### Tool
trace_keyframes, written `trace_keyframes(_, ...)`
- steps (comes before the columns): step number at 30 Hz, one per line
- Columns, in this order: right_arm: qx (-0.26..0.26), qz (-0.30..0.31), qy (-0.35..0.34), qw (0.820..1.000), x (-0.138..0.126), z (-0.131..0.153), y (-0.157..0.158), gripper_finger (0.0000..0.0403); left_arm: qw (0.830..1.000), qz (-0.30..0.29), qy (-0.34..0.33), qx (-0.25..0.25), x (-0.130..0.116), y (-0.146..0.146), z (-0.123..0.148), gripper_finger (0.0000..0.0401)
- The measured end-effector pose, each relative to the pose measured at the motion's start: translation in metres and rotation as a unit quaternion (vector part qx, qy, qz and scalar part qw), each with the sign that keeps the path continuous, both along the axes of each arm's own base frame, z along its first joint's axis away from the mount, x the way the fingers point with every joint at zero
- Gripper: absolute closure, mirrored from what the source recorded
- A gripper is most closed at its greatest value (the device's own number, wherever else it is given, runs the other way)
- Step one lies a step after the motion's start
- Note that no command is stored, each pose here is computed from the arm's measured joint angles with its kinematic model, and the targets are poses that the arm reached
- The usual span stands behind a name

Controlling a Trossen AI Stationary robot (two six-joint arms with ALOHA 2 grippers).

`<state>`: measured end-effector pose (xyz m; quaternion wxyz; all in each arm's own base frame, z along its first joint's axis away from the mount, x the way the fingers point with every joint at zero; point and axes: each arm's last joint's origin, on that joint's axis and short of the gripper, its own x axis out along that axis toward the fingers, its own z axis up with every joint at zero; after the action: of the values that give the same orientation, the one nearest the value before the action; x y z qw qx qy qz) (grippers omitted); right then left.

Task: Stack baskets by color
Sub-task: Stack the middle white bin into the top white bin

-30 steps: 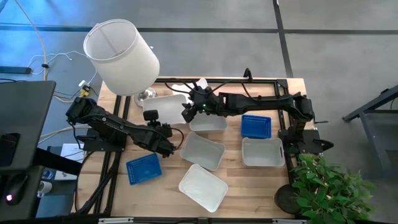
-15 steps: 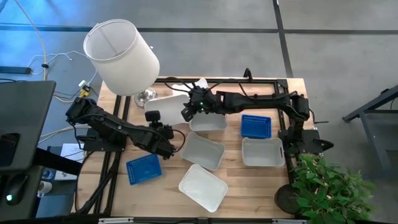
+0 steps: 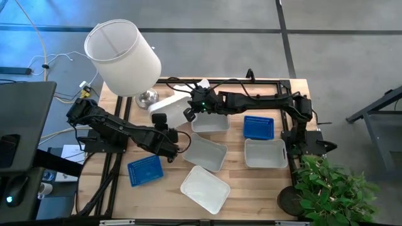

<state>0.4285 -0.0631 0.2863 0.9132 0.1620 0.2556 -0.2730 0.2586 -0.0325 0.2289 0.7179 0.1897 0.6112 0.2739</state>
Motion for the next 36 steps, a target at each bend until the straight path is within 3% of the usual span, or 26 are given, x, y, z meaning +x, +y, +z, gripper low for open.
trace_keyframes(7,-0.007,-0.007,0.011,1.000,-0.002,-0.001,-0.007,0.0402,0.999,0.000,-0.016,-0.028,0.005,-0.003,0.007,0.0247)
trace_keyframes(22,-0.021,0.003,0.031,0.999,-0.010,0.019,-0.026,0.0403,0.999,-0.039,-0.026,-0.026,0.007,-0.018,0.019,0.0244)
trace_keyframes(36,-0.014,-0.009,0.039,0.999,-0.012,0.025,-0.027,0.0403,0.994,-0.047,-0.062,0.079,0.005,-0.014,0.031,0.0244)
